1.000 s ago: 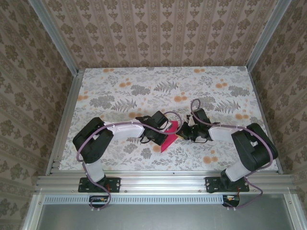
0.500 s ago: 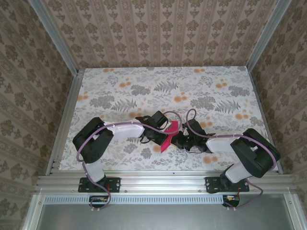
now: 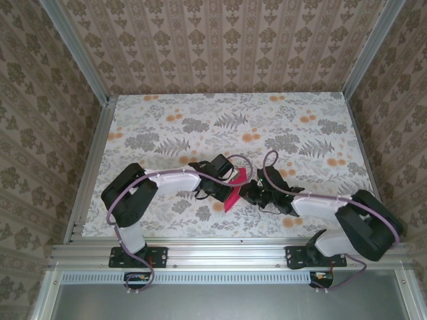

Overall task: Fold a paper plane with a square sheet of paper (pick it up from the middle)
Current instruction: Third fold the triangle at the center of the table.

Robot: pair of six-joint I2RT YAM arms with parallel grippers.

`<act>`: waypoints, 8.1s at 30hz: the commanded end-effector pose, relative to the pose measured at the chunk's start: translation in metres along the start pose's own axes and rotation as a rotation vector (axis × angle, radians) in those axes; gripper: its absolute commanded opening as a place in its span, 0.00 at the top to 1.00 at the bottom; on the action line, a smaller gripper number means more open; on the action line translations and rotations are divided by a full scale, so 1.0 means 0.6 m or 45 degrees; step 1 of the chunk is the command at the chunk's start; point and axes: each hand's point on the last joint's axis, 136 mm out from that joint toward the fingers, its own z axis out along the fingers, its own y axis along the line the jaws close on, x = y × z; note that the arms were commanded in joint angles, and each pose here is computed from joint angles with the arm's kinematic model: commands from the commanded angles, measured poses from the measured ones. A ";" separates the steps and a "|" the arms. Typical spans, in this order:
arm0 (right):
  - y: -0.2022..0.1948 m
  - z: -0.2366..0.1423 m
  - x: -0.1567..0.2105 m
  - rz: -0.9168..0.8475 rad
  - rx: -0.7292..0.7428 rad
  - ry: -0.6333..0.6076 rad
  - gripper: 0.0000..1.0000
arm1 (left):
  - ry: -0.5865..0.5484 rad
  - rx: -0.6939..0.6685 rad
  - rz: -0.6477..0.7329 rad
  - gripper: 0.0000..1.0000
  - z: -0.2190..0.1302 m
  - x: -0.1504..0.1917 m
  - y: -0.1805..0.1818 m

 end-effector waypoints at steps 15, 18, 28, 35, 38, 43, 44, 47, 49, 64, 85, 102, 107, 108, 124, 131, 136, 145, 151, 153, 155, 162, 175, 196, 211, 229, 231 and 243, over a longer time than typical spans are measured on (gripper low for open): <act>0.038 0.039 -0.017 0.017 -0.029 0.007 0.90 | 0.059 0.017 -0.021 0.98 0.009 0.016 0.002; 0.022 0.052 -0.013 0.030 0.016 0.031 0.90 | 0.059 0.017 -0.023 0.98 0.009 0.017 0.002; -0.062 0.051 0.015 0.054 0.184 0.069 0.90 | 0.065 0.014 -0.018 0.98 0.013 0.018 0.003; -0.029 0.049 0.017 0.000 0.091 0.106 0.87 | 0.087 0.012 -0.020 0.98 0.019 0.023 0.005; -0.007 0.037 0.016 -0.011 0.031 0.096 0.86 | 0.087 0.007 -0.023 0.98 0.019 0.024 0.006; -0.005 0.030 0.030 -0.001 0.013 0.087 0.86 | 0.090 0.000 -0.031 0.99 0.020 0.026 0.008; -0.007 0.031 0.034 0.002 0.013 0.082 0.86 | 0.093 0.000 -0.031 0.99 0.021 0.026 0.008; -0.017 0.037 0.040 0.023 0.020 0.065 0.87 | 0.095 0.003 -0.030 0.99 0.022 0.027 0.008; -0.022 0.043 0.042 0.029 0.019 0.070 0.87 | 0.098 0.006 -0.032 0.99 0.023 0.027 0.007; -0.009 0.028 0.046 0.007 0.000 0.058 0.90 | 0.105 -0.006 -0.042 1.00 0.023 0.030 0.011; -0.031 0.048 0.080 0.003 0.084 0.087 0.91 | 0.087 0.012 -0.052 1.00 0.018 0.024 0.008; -0.018 0.077 0.102 0.008 0.007 0.085 0.90 | 0.089 0.025 -0.056 1.00 0.021 0.026 0.009; -0.017 0.081 0.107 0.049 -0.046 0.098 0.91 | 0.092 0.020 -0.058 1.00 0.022 0.027 0.011; -0.013 0.078 0.107 0.043 -0.052 0.097 0.91 | 0.092 0.019 -0.060 1.00 0.023 0.027 0.011; -0.003 0.079 0.124 -0.021 0.040 0.093 0.91 | 0.090 0.017 -0.059 1.00 0.020 0.026 0.013; -0.033 0.077 0.127 0.012 0.116 0.093 0.92 | 0.087 0.017 -0.061 1.00 0.021 0.025 0.013; 0.023 0.062 0.124 -0.055 0.007 0.096 0.91 | 0.090 0.017 -0.060 1.00 0.020 0.026 0.013; -0.022 0.081 0.144 -0.015 0.089 0.133 0.91 | 0.090 0.017 -0.059 1.00 0.019 0.024 0.013; -0.026 0.077 0.142 0.005 0.060 0.129 0.91 | 0.097 0.013 -0.062 1.00 0.019 0.028 0.014; -0.013 0.061 0.127 -0.004 0.025 0.094 0.90 | 0.095 0.013 -0.062 1.00 0.019 0.027 0.014; -0.005 0.037 0.106 -0.017 0.007 0.042 0.90 | 0.097 0.010 -0.061 1.00 0.018 0.028 0.015; -0.039 -0.049 0.007 -0.032 0.091 -0.169 0.88 | 0.097 0.010 -0.062 1.00 0.019 0.027 0.015; 0.036 0.001 -0.022 -0.044 -0.135 -0.008 0.88 | 0.104 0.011 -0.063 1.00 0.020 0.025 0.013; -0.011 0.027 -0.035 -0.048 0.067 0.021 0.89 | 0.121 -0.007 -0.062 1.00 0.018 0.034 0.019; -0.072 0.045 -0.056 0.034 0.132 0.028 0.89 | 0.119 -0.005 -0.062 1.00 0.017 0.035 0.019; -0.103 0.056 -0.067 0.063 0.167 0.054 0.89 | 0.114 -0.010 -0.062 1.00 0.012 0.034 0.019; -0.110 0.058 -0.066 0.071 0.175 0.054 0.89 | 0.115 -0.009 -0.063 1.00 0.011 0.034 0.019; -0.031 0.010 -0.086 -0.093 0.117 0.039 0.85 | -0.092 0.010 -0.135 0.68 -0.089 -0.042 0.006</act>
